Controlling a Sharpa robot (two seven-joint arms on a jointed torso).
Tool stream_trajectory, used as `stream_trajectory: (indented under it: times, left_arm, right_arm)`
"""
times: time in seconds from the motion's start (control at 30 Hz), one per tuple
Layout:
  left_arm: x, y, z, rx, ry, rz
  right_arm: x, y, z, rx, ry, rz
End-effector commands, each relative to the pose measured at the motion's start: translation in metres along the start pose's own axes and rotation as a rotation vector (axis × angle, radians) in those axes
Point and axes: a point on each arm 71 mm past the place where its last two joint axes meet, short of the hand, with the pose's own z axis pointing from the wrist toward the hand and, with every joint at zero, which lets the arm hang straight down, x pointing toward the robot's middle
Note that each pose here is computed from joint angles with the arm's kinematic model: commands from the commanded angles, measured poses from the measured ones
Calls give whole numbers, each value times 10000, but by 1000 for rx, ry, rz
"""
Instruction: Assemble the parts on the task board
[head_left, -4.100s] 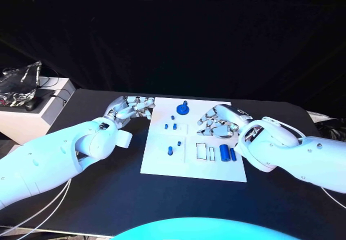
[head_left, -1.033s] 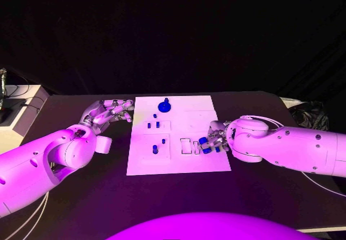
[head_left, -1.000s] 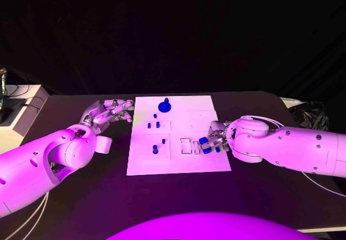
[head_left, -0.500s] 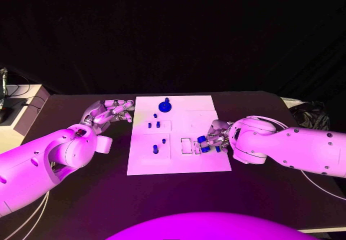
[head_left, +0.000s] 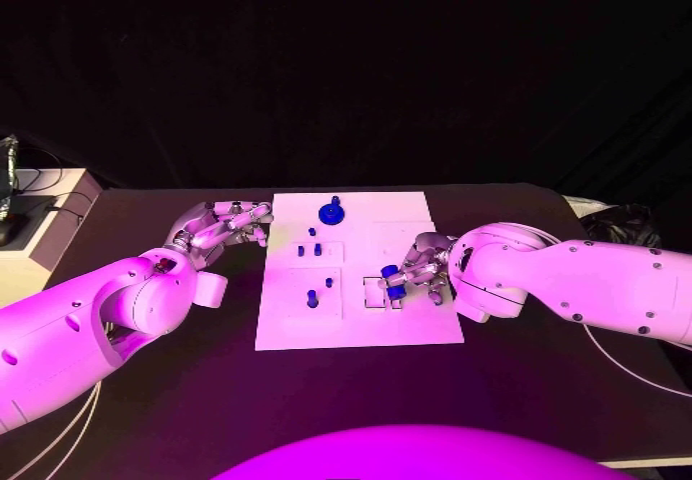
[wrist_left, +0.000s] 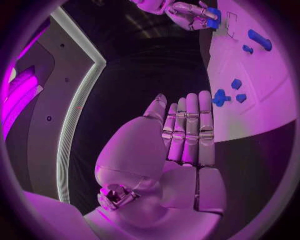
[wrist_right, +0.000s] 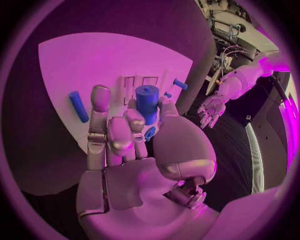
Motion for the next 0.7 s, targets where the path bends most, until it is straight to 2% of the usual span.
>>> stream_trajectory:
  times: [0.03,0.4,0.7]
  left_arm:
    - [39,4,5,-8,34,-10]
    - [33,0,-3,-9,34,-8]
    - [25,-4,-12,-9,33,-7]
  right_arm:
    - [39,38,33,7,41,32]
    - [73,107,135,10,43,13]
    - [80,82,176,19,43,-12]
